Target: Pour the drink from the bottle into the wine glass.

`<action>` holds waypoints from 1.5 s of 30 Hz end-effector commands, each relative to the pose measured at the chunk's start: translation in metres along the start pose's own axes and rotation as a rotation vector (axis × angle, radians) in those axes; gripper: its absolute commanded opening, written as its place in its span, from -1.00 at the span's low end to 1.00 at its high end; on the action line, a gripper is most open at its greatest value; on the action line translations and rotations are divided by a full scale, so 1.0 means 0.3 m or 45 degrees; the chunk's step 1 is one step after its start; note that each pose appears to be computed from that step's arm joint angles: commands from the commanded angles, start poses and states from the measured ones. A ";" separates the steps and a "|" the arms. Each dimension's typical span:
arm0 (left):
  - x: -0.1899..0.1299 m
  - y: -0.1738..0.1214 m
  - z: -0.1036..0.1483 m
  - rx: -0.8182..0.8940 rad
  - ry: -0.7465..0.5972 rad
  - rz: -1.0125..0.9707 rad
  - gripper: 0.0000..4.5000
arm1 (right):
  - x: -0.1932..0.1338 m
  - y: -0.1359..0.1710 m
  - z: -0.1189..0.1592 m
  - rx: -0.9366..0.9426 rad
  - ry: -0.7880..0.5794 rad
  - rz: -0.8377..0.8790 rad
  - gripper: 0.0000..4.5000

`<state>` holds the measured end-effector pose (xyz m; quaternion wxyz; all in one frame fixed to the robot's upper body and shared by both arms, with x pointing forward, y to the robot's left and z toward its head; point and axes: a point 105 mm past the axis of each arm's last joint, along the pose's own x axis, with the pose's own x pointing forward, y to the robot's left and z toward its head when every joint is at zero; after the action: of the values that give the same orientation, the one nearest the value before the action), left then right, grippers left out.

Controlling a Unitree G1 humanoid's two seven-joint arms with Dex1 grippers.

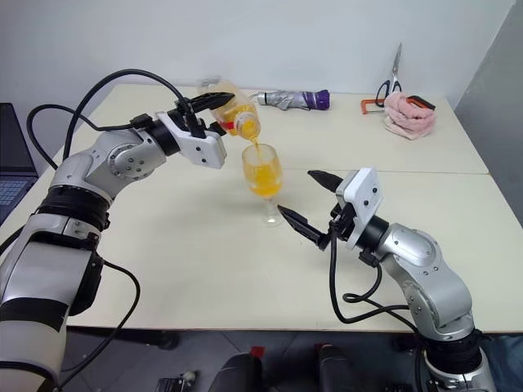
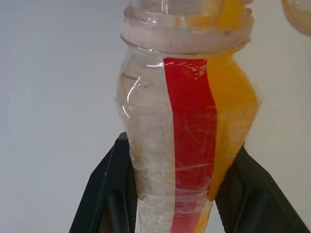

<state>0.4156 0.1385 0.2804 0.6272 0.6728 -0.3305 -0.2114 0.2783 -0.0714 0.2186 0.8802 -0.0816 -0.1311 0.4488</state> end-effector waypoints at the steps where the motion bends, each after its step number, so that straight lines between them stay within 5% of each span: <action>1: 0.002 0.090 -0.002 0.057 -0.007 0.091 -0.25 | -0.005 0.017 0.042 -0.034 -0.061 0.014 1.00; 33: 0.014 0.089 0.002 0.061 -0.012 0.098 -0.25 | -0.010 0.024 0.038 -0.023 -0.057 0.011 1.00; 45: 0.029 0.064 -0.012 -0.190 0.048 0.144 -0.25 | -0.006 0.026 0.039 -0.023 -0.063 0.005 1.00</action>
<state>0.4245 0.1325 0.2837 0.6808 0.6268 -0.3175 -0.2068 0.2763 -0.0707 0.2146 0.8827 -0.0753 -0.1263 0.4462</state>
